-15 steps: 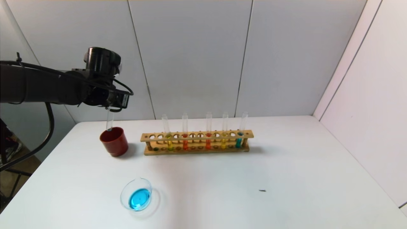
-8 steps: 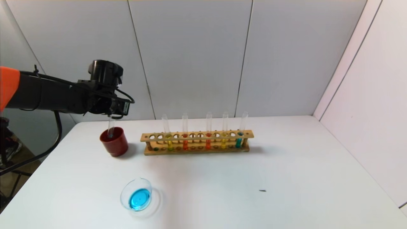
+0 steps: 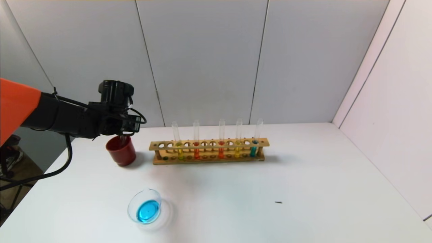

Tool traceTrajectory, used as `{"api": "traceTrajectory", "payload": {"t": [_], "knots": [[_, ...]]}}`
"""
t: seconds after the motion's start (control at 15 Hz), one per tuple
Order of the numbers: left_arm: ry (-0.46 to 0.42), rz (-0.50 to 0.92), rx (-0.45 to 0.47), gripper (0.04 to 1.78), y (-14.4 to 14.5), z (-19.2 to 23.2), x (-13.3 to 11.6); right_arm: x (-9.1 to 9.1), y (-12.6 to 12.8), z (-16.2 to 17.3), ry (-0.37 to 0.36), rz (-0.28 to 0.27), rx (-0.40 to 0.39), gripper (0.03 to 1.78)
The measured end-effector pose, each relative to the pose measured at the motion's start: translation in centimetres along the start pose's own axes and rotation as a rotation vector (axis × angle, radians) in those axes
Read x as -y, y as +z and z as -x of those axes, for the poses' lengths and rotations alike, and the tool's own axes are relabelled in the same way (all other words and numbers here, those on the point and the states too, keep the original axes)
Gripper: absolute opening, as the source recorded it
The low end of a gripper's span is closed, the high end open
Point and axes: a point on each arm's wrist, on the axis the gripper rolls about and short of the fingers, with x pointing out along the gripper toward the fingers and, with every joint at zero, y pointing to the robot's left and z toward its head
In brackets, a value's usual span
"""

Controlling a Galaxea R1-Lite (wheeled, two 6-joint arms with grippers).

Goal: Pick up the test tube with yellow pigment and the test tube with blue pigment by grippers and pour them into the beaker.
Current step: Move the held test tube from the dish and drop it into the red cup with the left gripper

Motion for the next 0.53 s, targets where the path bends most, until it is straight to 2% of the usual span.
{"api": "traceTrajectory", "payload": {"t": [0.2, 0.33, 0.53], "knots": [[0.000, -0.005, -0.012, 0.33, -1.2, -0.2, 0.1, 0.0, 0.0, 0.0, 0.000, 0.000, 0.000, 1.70], [-0.001, -0.011, -0.025, 0.41, -1.7, -0.1, 0.1, 0.0, 0.0, 0.0, 0.000, 0.000, 0.000, 1.70], [0.004, -0.005, -0.010, 0.75, -1.6, -0.1, 0.1, 0.0, 0.0, 0.0, 0.000, 0.000, 0.000, 1.70]]}}
